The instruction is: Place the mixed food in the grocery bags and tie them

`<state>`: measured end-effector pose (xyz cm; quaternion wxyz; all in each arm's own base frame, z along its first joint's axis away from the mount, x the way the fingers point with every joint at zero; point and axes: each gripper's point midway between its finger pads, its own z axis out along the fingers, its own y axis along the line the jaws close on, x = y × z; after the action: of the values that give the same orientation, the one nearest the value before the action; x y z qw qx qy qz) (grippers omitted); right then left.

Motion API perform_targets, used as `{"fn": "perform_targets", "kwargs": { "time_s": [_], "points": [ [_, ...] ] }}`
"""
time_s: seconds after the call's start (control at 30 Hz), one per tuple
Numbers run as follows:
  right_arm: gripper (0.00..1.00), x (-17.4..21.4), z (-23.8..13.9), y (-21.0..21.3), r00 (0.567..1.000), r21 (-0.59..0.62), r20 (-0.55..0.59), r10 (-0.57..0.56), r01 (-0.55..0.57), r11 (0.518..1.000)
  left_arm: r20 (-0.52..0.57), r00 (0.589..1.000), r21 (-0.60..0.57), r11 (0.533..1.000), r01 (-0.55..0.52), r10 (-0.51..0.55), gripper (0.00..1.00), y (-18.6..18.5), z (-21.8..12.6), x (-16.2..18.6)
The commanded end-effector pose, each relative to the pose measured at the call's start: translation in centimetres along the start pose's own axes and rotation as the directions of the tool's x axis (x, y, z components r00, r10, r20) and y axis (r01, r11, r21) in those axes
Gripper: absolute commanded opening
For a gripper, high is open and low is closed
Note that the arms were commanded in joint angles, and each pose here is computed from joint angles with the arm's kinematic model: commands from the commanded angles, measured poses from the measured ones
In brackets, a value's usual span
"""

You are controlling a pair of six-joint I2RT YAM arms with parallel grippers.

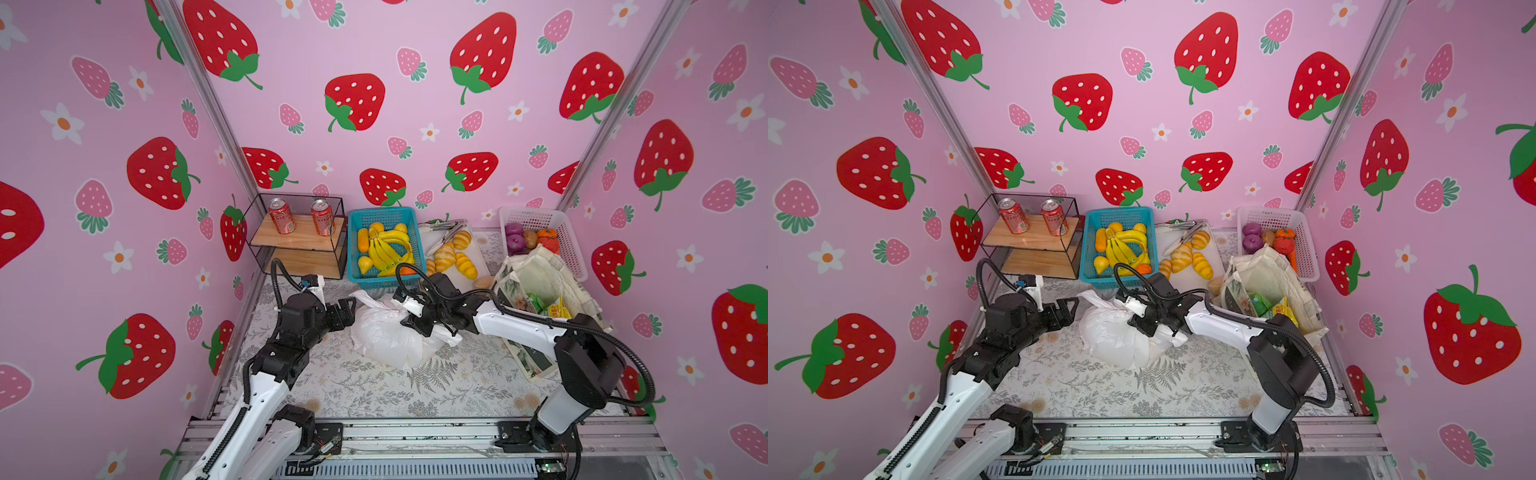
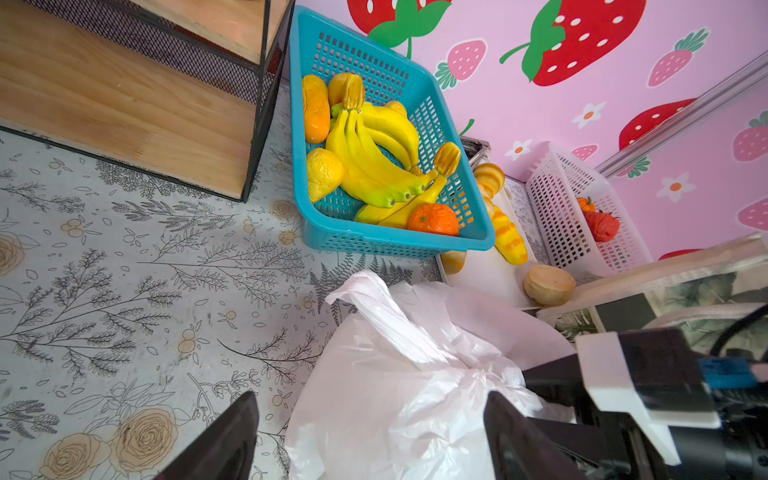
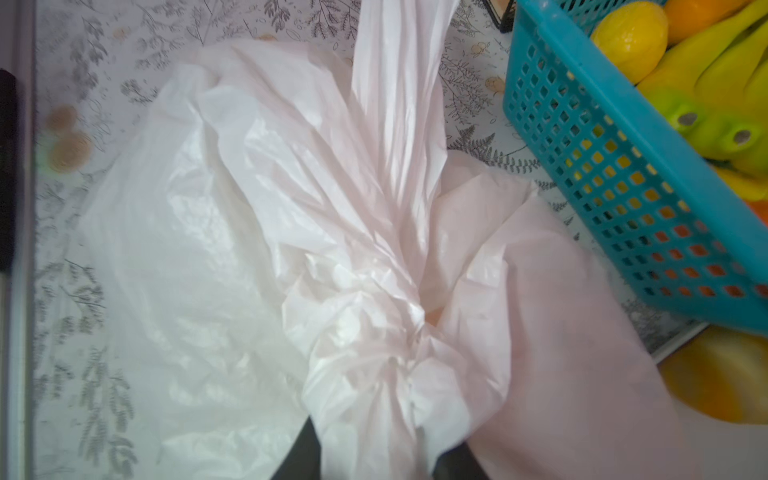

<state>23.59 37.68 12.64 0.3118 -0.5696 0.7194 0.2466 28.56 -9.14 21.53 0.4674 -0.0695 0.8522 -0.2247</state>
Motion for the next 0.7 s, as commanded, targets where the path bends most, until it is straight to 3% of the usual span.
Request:
{"fn": "perform_targets", "kwargs": {
  "time_s": [0.0,0.1,0.3,0.43,0.53,0.67],
  "points": [
    [0.14,-3.0,-3.1,1.4,0.994,-0.039,0.109,0.008,-0.004,0.999,0.06,0.998,0.036,0.999,0.003,-0.005,0.86,-1.4,-1.3,-2.4],
    [0.01,-5.2,-5.9,1.7,0.98,-0.042,0.195,0.036,-0.028,0.999,0.091,0.996,0.037,0.999,0.024,-0.027,0.86,-1.5,-1.8,-3.2],
    [0.0,-9.7,-14.1,-0.5,0.913,0.011,0.388,0.126,-0.141,0.99,0.151,0.986,0.08,0.995,0.059,-0.07,0.85,-2.5,-3.2,-4.7],
    [0.0,-12.7,-21.7,-3.5,0.838,0.148,0.53,0.126,-0.238,0.96,0.154,0.981,0.143,0.985,0.096,-0.117,0.84,-3.8,-3.4,-5.2],
    [0.0,-14.2,-27.8,-6.1,0.781,0.296,0.616,0.099,-0.347,0.89,0.125,0.983,0.178,0.978,0.112,-0.135,0.83,-5.1,-2.8,-4.9],
    [0.0,-14.7,-34.6,-8.1,0.744,0.453,0.665,0.061,-0.467,0.76,0.095,0.99,0.199,0.977,0.083,-0.104,0.82,-7.3,-1.4,-3.6]
  ]
}}
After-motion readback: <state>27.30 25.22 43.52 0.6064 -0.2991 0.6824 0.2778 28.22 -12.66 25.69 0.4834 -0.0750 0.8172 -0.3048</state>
